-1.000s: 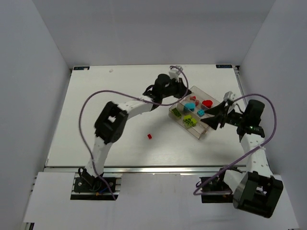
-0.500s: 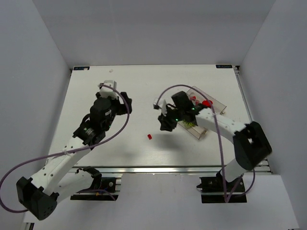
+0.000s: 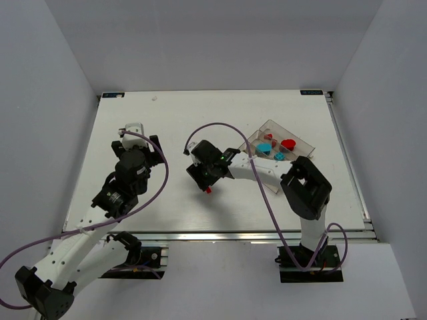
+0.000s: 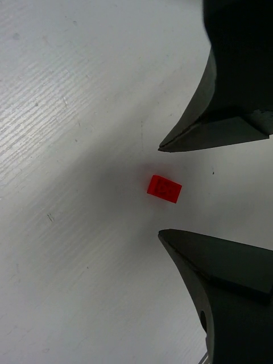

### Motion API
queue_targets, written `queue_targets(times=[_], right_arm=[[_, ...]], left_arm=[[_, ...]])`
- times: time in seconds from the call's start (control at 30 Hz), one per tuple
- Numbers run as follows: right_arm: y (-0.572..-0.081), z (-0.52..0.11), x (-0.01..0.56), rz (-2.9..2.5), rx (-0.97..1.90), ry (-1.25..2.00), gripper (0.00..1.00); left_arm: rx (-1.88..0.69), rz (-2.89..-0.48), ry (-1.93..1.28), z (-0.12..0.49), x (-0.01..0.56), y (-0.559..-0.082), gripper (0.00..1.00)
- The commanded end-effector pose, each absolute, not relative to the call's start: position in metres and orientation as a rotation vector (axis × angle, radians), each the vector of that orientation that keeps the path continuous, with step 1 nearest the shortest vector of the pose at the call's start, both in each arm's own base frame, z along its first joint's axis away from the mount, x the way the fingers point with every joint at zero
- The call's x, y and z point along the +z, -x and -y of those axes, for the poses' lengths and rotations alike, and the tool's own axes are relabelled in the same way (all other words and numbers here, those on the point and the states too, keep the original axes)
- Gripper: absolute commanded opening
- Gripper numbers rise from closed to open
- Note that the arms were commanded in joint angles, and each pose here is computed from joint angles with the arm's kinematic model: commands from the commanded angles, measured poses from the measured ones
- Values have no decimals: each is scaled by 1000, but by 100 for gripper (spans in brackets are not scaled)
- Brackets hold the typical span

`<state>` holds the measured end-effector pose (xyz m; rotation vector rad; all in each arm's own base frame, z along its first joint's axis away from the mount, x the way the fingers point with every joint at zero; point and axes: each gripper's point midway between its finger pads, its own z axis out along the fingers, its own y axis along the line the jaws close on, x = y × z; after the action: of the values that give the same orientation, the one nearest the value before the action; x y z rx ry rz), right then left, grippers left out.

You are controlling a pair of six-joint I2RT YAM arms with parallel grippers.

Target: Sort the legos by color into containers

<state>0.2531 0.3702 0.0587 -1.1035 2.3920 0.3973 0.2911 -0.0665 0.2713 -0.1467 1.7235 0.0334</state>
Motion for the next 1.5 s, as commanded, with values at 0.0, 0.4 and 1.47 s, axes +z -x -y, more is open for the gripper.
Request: queue_targets(times=[0.0,0.4,1.47], right_arm=[[-259,-365,58,-2430,290,941,63],[-242,-362,28,-2488,245,976,52],[-313,-312,167,-2130,479,1006,0]], left_arm=[[57,-1718,152,62,276,-289,91],[51,-1718,140,64,276,-290,90],[18,-1718,110,70,276,-289,90]])
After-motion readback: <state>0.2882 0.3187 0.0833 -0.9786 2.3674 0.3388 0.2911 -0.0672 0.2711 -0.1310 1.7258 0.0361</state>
